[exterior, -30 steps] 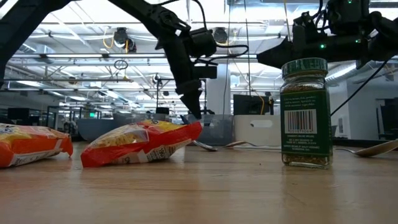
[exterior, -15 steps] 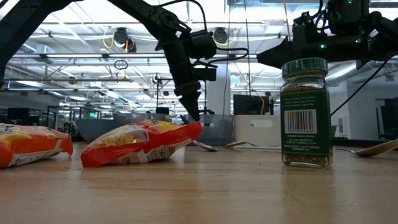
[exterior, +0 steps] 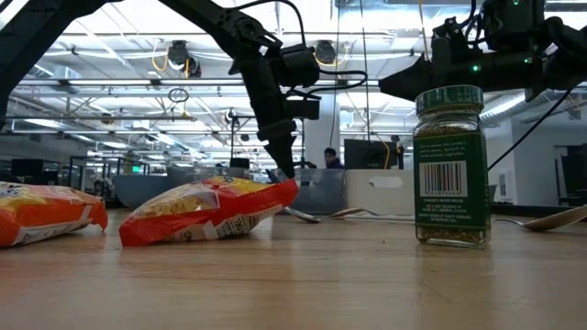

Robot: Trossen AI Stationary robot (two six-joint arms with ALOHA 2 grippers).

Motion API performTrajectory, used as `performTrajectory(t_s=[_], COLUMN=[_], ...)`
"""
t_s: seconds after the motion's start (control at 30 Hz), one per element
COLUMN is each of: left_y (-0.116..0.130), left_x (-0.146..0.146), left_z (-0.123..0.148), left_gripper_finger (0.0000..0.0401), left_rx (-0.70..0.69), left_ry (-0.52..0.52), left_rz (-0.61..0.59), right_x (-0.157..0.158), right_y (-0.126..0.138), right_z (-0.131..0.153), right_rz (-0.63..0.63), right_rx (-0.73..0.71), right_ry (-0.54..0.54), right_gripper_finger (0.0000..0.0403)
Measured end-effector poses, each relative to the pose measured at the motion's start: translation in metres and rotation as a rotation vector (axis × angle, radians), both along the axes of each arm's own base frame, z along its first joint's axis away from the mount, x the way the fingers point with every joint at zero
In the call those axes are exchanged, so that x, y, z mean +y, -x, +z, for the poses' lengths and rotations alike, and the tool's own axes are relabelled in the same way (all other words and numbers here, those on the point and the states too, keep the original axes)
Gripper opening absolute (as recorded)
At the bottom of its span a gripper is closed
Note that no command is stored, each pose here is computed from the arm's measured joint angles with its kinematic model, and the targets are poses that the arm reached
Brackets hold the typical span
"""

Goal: Pick & Place Food Item
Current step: Adjust the right black bin

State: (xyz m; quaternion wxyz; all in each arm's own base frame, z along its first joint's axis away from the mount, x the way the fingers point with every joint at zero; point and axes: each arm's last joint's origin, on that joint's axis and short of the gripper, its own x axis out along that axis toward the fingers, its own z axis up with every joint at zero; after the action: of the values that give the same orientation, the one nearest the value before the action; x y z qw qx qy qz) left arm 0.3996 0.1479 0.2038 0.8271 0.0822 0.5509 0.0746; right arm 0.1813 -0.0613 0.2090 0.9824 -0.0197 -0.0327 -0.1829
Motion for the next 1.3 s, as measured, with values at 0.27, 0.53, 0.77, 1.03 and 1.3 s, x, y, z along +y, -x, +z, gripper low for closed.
performTrajectory(t_s=[0.27,0.53,0.77,1.03,1.3], left_y=[0.0002,0.0022,0.0053,0.0086,0.0090], left_x=[0.0001,-0.0005,-0.0006,-0.0020,-0.0022], left_z=[-0.0001,-0.0003,-0.0014,-0.0023,-0.0029], left_gripper_finger=[0.0033,0.0008,0.0033,0.0010,0.0044], left_rx=[0.001,0.015,0.044,0.073,0.071], left_ry=[0.001,0.017,0.028,0.051,0.074], left_rz=[0.014,0.037,0.055,0.073,0.071], right_x=[0.0000,0.0000,0.0000,0.0000,0.0000], right_y=[0.0000,0.0000,-0.0001,-0.0001,-0.0001], right_z=[0.0000,0.0000,0.0001,0.0001,0.0001], right_rz=[0.000,0.000,0.000,0.000,0.000], right_rx=[0.000,0.000,0.000,0.000,0.000], right_ry=[0.000,0.000,0.000,0.000,0.000], right_gripper_finger=[0.0132,0.0132,0.0132,0.0132,0.0132])
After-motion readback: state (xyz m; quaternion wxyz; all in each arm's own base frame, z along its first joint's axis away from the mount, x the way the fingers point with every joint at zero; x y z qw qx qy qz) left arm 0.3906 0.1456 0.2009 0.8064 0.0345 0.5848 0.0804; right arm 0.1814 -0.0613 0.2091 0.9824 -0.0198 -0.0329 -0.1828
